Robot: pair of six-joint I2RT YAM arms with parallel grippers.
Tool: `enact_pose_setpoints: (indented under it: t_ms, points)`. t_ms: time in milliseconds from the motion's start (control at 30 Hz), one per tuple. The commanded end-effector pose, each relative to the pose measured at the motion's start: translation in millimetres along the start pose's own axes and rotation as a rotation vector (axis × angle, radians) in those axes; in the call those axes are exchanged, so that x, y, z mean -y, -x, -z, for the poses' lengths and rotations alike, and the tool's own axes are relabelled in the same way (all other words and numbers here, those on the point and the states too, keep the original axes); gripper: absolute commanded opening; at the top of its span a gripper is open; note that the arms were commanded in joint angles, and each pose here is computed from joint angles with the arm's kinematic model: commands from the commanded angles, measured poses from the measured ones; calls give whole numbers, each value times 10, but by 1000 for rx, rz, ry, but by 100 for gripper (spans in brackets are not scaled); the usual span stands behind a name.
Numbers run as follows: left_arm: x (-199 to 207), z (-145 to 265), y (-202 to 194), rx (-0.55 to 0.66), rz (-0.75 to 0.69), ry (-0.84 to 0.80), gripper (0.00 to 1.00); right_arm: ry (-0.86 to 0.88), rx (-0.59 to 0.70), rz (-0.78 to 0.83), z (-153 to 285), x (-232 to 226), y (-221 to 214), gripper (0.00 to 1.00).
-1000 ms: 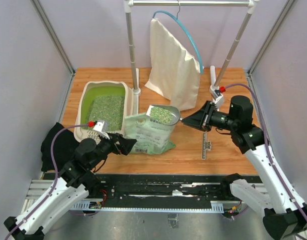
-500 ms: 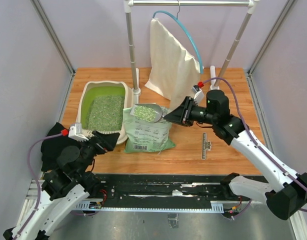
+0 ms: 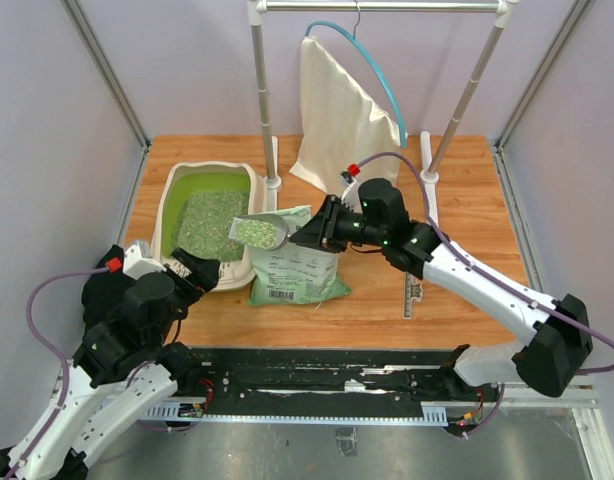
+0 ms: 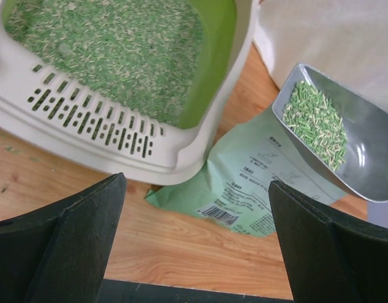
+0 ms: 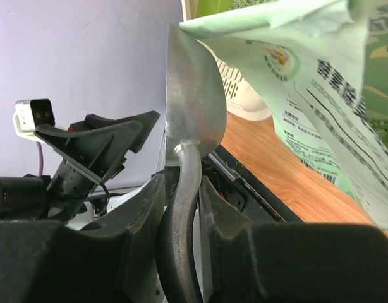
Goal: Fill the litter box with clean litter
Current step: Pour the cat litter into the litter box.
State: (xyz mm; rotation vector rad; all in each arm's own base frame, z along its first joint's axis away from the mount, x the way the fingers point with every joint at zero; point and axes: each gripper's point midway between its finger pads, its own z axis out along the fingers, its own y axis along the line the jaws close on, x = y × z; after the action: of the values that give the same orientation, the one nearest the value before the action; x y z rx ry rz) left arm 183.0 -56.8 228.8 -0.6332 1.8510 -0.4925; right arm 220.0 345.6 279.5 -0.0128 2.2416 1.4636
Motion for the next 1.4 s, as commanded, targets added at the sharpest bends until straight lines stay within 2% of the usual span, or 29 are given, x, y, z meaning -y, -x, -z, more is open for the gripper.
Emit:
enact_pose_setpoints:
  t_ms: [0,200,400,600,767,967,1133,1300,1367]
  points:
    - [-135,44,135,59,64,77,100,78,78,68,-218,-376,201,1]
    - [-156,132,289,107,72,79,100,12,108,100,-611,-377,362,1]
    - [-99,111,279,96,61,65,100,-54,97,126,-1081,-257,475,1]
    - [-67,87,256,86,35,54,100,-157,115,249,-1428,-224,637,1]
    - [21,44,183,50,-8,20,100,-203,113,288,-1716,-117,740,1]
    - [204,-121,46,-23,-102,5,100,-225,143,353,-1949,-82,903,1]
    - [458,-230,187,-5,-166,-16,100,-250,159,422,-2097,-20,1009,1]
    - [698,-395,203,-68,-185,-80,100,-252,180,442,-2213,7,1118,1]
    - [739,-427,309,-59,-179,-99,100,-254,187,441,-2253,37,1157,1]
